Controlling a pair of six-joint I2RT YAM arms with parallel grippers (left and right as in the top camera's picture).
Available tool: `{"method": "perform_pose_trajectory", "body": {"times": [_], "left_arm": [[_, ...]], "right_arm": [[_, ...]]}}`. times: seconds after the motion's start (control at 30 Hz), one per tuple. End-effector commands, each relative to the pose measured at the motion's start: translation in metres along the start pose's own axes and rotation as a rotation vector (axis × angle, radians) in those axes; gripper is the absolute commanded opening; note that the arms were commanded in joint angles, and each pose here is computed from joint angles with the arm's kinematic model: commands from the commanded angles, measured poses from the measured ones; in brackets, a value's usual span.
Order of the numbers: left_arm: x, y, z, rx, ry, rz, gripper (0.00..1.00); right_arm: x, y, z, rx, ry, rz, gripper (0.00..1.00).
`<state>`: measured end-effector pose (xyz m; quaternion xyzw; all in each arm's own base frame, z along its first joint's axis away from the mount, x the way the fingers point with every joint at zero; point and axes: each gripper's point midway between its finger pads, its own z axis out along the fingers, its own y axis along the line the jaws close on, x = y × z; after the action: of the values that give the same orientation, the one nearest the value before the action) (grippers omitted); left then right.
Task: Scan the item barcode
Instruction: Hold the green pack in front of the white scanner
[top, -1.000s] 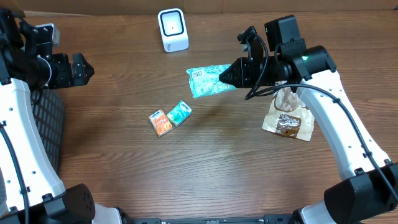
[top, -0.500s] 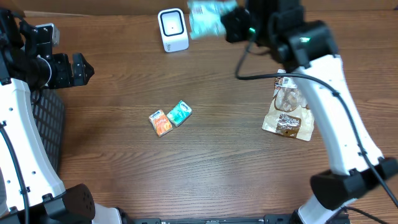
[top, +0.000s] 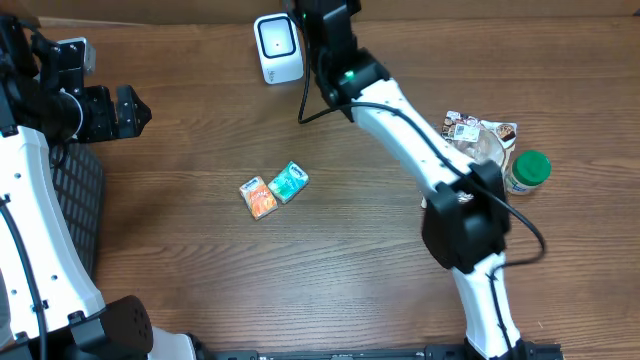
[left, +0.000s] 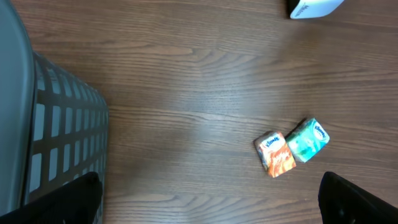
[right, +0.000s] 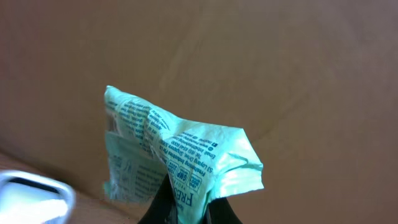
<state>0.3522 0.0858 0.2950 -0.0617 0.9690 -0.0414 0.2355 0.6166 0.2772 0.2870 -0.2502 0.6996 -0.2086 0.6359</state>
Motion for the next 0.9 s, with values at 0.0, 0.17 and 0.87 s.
{"method": "perform_pose_trajectory", "body": {"times": [0.0,0.17,0.87], "left_arm": [[-0.003,-0.003,-0.002,0.002,-0.012,0.027,1.0],[-0.003,-0.003,-0.002,0.002,-0.012,0.027,1.0],[-0.003,-0.003,-0.002,0.002,-0.012,0.027,1.0]], "right_arm": [[0.014,0.007,0.014,0.055,0.008,-0.334,0.04],[0.026,0.045,0.029,0.004,-0.068,-0.505,0.04],[0.039,0.088,0.028,-0.164,-0.111,-0.539,0.04]]}}
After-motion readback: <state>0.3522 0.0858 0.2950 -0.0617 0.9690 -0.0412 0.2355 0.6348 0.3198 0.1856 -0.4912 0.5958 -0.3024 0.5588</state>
